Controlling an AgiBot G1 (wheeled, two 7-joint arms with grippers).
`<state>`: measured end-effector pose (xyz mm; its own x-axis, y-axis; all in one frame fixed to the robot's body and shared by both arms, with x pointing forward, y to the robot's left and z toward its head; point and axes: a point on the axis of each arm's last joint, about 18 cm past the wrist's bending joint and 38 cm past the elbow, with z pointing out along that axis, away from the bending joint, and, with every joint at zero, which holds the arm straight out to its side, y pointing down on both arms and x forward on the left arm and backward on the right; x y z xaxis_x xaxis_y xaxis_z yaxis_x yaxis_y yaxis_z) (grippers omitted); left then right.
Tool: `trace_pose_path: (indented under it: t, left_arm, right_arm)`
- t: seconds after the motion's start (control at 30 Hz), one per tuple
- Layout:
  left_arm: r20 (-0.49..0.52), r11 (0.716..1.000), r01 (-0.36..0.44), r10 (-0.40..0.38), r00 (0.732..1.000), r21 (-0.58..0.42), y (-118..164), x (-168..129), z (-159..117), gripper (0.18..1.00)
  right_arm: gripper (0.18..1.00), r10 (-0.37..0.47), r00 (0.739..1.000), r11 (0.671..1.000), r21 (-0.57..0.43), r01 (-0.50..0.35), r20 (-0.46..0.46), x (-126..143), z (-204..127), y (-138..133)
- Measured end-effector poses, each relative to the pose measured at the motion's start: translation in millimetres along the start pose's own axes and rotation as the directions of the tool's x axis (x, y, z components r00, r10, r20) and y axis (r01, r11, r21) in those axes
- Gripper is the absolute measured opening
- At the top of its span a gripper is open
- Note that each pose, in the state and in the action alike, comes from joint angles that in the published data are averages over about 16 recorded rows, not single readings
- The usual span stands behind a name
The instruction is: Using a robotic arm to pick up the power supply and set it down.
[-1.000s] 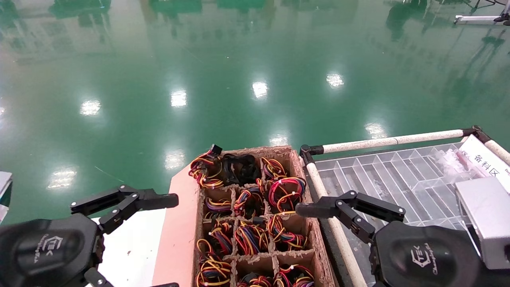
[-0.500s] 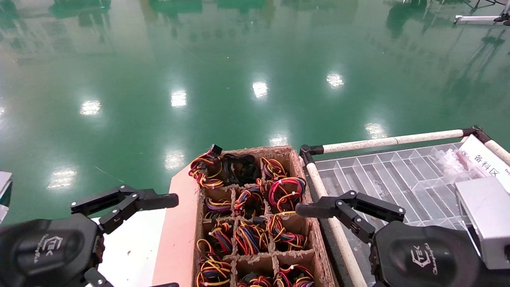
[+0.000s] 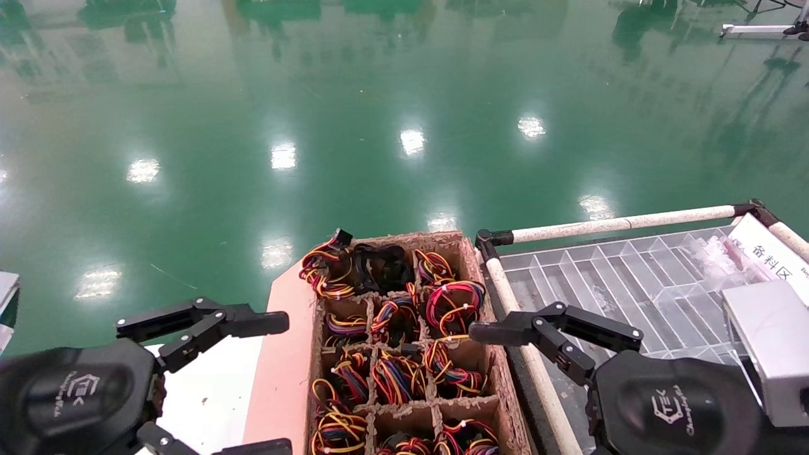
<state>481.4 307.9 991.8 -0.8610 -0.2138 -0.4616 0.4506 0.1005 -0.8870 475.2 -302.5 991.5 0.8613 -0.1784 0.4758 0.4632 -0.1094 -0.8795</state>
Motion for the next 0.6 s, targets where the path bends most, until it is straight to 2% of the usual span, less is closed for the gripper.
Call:
trace_pose_path:
  t: [0.37, 0.6]
  left_arm:
    - [0.000, 1.000, 0.000, 0.000, 1.000, 0.000, 0.0, 0.0, 0.0, 0.757]
    - [0.000, 1.000, 0.000, 0.000, 1.000, 0.000, 0.0, 0.0, 0.0, 0.589]
  right_arm:
    - [1.000, 0.000, 1.000, 1.000, 0.000, 0.000, 0.000, 0.0, 0.0, 0.0]
    - [1.000, 0.000, 1.000, 1.000, -0.002, 0.000, -0.002, 0.3, -0.4, 0.3]
